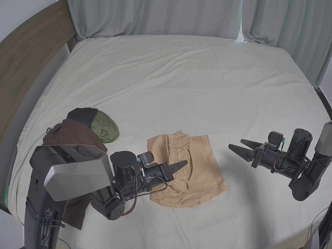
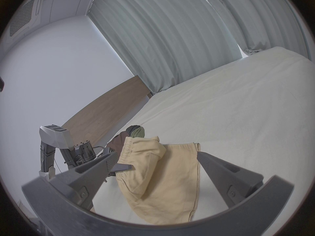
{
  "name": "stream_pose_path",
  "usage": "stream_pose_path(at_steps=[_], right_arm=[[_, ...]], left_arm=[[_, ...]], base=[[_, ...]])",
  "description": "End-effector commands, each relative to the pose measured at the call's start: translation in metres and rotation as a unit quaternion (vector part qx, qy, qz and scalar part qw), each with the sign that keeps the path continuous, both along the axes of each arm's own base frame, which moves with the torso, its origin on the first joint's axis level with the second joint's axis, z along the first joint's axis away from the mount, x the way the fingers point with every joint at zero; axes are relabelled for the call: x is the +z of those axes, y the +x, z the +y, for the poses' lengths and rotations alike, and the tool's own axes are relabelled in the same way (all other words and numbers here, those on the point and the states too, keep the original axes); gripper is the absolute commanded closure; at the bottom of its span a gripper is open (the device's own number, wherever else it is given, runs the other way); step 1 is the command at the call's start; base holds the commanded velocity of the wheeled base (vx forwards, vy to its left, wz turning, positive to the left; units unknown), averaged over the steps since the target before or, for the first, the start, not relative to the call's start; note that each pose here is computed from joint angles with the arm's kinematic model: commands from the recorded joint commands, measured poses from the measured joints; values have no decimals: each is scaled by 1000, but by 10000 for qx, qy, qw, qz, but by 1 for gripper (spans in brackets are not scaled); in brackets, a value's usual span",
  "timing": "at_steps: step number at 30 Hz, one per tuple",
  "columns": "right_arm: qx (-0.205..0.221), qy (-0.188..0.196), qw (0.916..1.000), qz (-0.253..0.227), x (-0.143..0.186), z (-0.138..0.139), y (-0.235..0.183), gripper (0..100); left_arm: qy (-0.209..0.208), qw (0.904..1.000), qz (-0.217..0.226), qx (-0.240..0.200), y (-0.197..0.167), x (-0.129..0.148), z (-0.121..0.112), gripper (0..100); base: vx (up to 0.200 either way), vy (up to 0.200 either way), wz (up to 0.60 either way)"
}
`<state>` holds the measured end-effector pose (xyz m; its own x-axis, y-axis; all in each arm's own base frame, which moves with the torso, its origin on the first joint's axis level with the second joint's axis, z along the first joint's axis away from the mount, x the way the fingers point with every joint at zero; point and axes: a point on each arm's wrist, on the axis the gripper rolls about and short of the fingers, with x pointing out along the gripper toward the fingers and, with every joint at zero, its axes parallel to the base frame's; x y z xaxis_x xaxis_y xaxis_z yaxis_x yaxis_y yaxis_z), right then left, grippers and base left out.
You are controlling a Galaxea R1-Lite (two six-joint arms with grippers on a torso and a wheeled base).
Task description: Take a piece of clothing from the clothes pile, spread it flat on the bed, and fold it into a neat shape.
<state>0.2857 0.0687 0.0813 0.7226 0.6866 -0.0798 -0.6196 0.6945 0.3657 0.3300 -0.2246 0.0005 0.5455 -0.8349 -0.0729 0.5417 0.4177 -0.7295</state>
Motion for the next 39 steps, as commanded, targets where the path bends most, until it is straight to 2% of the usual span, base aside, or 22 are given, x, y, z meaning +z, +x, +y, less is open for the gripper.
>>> stream_pose_path(at_steps=[1, 12, 16, 20, 32, 35, 39], right_arm=[[0, -3, 10000, -17, 0, 0, 0, 0], [8, -7, 10000, 6, 0, 0, 0, 0], [39, -17, 10000, 23, -1, 2, -2, 0], [55, -23, 10000, 45, -1, 3, -4, 0], [138, 0, 9999, -32, 8, 5, -16, 0], [138, -6, 9999, -10, 7, 5, -18, 0], [200, -19, 9998, 50, 5, 8, -20, 0]], left_arm=[[7, 10000, 14, 0, 0, -1, 0, 0], [2, 9999, -77, 96, 3, 4, 4, 0], [40, 9981, -501, 367, 2, 29, 14, 0], [47, 9959, -741, 512, -5, 54, 31, 0], [-123, 9880, -1367, 712, -36, 117, 63, 0], [-61, 9848, -1547, 786, -44, 127, 73, 0], [26, 9842, -1565, 829, -56, 131, 86, 0]], base=[[0, 0, 0], [0, 0, 0], [0, 0, 0], [0, 0, 0], [0, 0, 0], [0, 0, 0], [0, 0, 0]])
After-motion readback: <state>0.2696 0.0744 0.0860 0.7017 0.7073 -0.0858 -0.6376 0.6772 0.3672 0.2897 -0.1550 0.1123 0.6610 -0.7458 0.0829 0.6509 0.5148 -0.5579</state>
